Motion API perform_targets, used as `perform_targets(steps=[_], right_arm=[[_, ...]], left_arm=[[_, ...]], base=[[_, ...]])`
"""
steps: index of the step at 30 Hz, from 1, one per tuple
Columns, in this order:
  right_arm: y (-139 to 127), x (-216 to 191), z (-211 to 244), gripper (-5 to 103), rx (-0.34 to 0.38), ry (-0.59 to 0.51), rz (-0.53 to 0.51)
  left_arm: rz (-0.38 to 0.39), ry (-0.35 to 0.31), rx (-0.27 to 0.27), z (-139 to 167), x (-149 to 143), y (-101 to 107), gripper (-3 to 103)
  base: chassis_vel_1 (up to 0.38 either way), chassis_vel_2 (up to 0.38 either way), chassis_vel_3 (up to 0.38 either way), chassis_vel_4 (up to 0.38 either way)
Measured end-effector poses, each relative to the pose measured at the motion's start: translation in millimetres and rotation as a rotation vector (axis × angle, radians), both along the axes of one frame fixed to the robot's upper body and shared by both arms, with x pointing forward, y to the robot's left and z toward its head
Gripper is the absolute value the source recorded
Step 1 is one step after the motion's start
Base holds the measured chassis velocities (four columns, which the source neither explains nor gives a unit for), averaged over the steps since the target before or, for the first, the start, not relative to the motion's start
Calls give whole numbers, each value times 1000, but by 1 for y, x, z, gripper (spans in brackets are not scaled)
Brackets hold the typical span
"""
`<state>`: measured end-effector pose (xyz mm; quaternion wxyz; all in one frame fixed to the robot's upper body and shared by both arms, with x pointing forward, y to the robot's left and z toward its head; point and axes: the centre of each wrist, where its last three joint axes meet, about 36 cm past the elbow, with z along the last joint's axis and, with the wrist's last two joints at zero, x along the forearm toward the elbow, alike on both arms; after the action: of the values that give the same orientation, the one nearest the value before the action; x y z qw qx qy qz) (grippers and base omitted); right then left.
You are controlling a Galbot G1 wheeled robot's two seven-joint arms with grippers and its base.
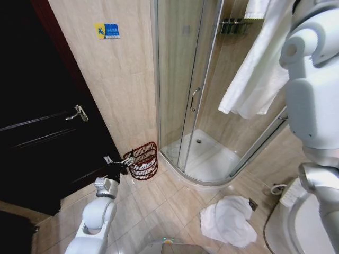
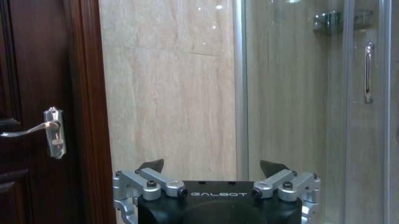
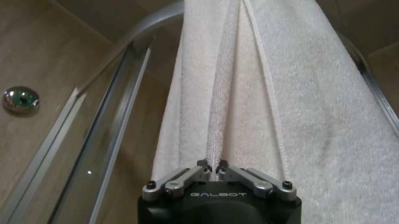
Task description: Discard the used towel into the hamper.
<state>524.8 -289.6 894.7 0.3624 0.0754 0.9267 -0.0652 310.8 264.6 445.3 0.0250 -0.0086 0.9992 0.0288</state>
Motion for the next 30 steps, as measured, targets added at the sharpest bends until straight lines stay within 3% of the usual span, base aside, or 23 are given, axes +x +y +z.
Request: perform_targets(steps=[11, 22, 30], right_arm=[[-10, -19, -58, 2, -14, 81, 27], [-44, -72, -150, 2, -24, 207, 19], [-23, -124, -225, 2, -35, 332, 71]], left_arm=[[0, 0, 0, 0, 0, 0, 100], [0, 0, 0, 0, 0, 0, 100], [0, 0, 0, 0, 0, 0, 100]], base=[[0, 0, 0, 0], [0, 0, 0, 0], [0, 0, 0, 0]])
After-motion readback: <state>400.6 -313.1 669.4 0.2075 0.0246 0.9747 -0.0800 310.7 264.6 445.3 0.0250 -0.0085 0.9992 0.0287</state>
